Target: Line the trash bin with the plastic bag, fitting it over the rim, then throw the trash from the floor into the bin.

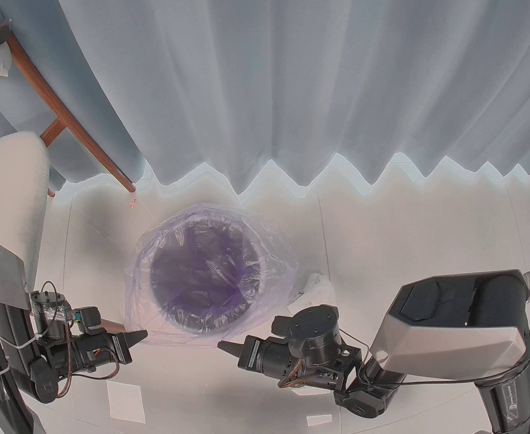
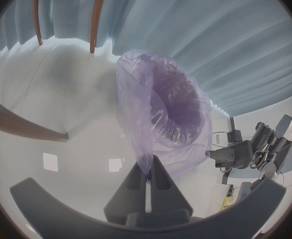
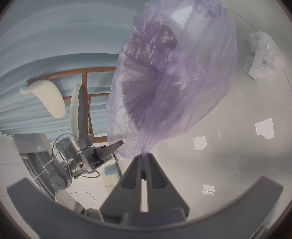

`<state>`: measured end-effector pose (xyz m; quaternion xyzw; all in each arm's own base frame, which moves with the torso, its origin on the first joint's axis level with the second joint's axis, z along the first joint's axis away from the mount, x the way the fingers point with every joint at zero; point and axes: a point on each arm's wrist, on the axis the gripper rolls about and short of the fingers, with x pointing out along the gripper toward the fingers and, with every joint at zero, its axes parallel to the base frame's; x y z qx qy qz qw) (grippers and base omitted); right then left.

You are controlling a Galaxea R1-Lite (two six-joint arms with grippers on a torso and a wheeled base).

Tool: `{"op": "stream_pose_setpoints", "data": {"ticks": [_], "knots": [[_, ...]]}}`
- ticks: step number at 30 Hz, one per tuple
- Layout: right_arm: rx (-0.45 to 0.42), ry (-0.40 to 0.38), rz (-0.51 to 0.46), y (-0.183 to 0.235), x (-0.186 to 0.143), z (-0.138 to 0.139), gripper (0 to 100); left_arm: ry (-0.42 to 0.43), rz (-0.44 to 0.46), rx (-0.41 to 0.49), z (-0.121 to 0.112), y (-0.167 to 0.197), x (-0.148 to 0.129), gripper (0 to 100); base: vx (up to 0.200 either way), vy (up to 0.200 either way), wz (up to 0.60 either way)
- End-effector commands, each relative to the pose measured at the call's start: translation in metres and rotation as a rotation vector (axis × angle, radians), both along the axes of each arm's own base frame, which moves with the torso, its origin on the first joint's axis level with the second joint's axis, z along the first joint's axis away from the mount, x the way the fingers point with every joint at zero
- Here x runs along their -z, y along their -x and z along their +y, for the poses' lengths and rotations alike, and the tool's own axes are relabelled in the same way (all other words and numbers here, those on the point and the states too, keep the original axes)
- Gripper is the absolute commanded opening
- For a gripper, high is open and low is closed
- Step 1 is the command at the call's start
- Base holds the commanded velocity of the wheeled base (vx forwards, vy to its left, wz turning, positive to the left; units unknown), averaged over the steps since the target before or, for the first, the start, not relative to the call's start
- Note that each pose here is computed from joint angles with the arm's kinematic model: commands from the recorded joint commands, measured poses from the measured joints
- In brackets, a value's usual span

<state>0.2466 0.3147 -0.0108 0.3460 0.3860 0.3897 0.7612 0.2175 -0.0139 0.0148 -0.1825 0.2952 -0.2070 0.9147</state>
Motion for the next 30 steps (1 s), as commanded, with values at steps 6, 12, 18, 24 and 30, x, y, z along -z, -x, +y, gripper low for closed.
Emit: {"op": "stream_pose_setpoints", "data": {"ticks": [6,12,18,24,30], "knots": [[-0.006,0.084,-0.046,0.009,0.025,-0.001,0,-0.004,0.129,-0.041,0.009,-0.018,0.044,0,0.0,0.0,0.0],[0.05,0.249,-0.214,-0.003,0.054,-0.004,0,0.002,0.145,-0.037,0.009,-0.019,0.048,0,0.0,0.0,0.0],[0.117,0.305,-0.278,-0.021,0.063,-0.009,0,0.0,0.164,-0.048,0.01,-0.023,0.058,0,0.0,0.0,0.0],[0.134,0.314,-0.278,-0.025,0.063,-0.015,0,0.0,0.176,-0.039,0.008,-0.023,0.062,0,0.0,0.0,0.0],[0.109,0.219,-0.337,0.003,0.033,-0.017,100,0.0,0.137,0.002,0.0,-0.012,0.041,0,0.0,0.0,0.0]]}}
